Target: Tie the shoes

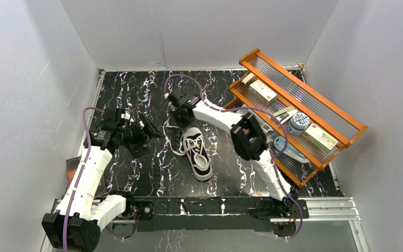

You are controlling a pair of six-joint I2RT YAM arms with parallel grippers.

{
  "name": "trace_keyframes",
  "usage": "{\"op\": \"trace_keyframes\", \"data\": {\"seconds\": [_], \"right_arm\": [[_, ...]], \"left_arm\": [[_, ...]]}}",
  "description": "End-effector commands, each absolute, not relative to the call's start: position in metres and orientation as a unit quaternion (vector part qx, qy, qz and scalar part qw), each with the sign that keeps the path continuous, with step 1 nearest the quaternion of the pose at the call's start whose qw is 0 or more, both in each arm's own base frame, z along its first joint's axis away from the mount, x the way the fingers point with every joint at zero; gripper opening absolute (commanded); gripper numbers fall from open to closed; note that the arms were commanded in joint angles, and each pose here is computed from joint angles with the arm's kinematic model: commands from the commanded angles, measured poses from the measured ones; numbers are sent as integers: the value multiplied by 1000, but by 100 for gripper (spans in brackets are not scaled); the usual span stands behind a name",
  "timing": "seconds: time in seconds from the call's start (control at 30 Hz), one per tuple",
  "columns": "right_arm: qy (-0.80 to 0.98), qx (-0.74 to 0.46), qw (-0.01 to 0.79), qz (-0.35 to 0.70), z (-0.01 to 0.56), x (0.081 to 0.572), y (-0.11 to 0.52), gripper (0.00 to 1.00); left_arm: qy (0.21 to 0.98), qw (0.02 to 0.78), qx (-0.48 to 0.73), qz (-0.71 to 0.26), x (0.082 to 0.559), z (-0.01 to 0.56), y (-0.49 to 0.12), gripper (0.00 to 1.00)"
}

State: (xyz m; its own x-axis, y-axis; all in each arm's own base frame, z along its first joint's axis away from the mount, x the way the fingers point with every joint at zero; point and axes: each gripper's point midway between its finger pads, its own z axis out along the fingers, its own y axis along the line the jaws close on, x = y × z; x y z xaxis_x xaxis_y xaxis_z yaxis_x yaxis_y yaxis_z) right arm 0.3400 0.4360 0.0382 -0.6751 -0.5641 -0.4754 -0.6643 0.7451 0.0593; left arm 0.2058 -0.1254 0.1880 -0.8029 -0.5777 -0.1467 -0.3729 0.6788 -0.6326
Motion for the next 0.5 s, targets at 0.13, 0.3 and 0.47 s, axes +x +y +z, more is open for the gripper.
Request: {"op": "trace_keyframes", "data": {"seconds": [0.13,0.3,0.47], "right_arm": [[867,-228,323,303,226,359,387,0],[869,-195,373,261,266,347,341,0],[857,-178,426,229,294,340,306,0]], "left_arm": [[887,131,-276,-347,217,172,-143,91],[882,93,-279,-369,226,156,-155,86],[885,70,-276,-368,238,139,-162,84]]}}
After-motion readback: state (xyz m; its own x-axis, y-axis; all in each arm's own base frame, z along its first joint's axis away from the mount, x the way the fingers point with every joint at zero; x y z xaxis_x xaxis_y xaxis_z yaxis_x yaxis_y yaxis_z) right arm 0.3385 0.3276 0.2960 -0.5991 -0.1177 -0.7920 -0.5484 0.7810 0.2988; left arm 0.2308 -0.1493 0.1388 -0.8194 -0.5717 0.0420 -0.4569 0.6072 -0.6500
